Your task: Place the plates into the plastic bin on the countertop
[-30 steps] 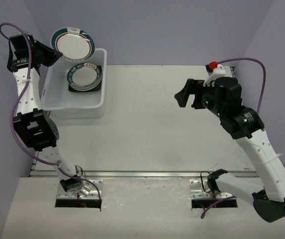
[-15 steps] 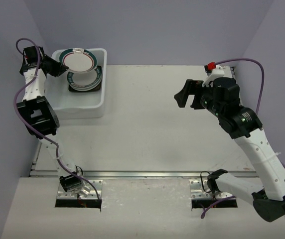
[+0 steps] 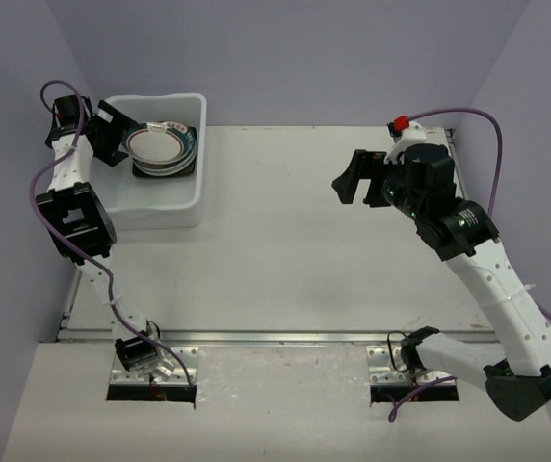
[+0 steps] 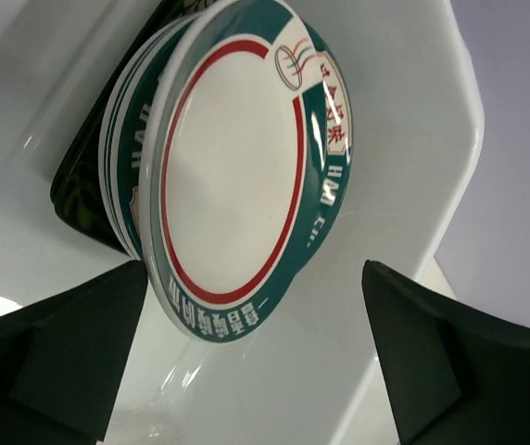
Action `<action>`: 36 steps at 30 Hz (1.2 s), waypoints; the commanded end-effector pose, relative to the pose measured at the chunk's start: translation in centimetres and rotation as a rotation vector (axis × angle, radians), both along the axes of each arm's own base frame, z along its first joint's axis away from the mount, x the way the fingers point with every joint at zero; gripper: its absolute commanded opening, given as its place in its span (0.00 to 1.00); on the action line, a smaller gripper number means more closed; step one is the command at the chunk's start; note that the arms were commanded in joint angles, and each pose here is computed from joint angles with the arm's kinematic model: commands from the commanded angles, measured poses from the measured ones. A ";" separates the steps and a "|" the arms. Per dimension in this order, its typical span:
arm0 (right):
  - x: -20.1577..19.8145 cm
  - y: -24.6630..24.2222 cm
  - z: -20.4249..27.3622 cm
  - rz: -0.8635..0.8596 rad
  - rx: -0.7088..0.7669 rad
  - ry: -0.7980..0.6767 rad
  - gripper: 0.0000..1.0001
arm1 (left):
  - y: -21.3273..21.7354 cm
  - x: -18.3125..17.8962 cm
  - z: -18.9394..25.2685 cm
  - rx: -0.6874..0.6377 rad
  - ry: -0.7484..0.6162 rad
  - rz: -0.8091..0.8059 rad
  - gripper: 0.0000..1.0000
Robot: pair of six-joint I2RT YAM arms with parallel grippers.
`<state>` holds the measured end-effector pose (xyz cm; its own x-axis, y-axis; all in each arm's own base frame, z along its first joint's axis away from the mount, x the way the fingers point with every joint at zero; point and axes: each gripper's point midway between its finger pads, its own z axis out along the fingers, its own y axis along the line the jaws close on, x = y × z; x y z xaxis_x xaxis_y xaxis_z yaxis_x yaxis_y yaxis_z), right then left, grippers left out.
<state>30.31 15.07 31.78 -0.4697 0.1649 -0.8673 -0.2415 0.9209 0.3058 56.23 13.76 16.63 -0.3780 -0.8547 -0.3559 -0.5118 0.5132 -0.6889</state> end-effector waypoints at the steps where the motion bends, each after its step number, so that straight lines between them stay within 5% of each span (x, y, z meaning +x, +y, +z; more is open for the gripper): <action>1: 0.7 0.6 3.0 0.024 0.034 -0.070 0.99 | 0.2 -0.2 2.2 0.115 -0.018 -0.027 1.00; 13: -0.3 1.9 3.9 0.144 0.003 -0.047 0.99 | -1.6 -5.3 -1.3 0.172 0.208 -0.124 1.00; 19: 0.6 -1.9 2.5 0.013 -0.189 -0.052 0.99 | -8.0 -7.9 8.8 0.474 0.063 -0.193 1.00; 24: 0.5 -5.4 2.1 -0.117 -0.322 -0.018 0.99 | -14.1 -13.7 14.5 0.690 -0.084 -0.232 1.00; 28: -0.6 -6.6 2.5 -0.147 -0.344 -0.029 0.99 | -12.9 -18.8 14.3 0.748 -0.116 -0.165 1.00; 33: -2.6 -8.8 0.0 -0.208 -0.375 -0.049 0.99 | -12.4 -24.5 14.2 0.785 -0.333 -0.099 1.00; 36: -3.8 -9.8 -1.3 -0.223 -0.377 -0.090 0.99 | -12.4 -26.2 12.2 0.778 -0.282 -0.128 1.00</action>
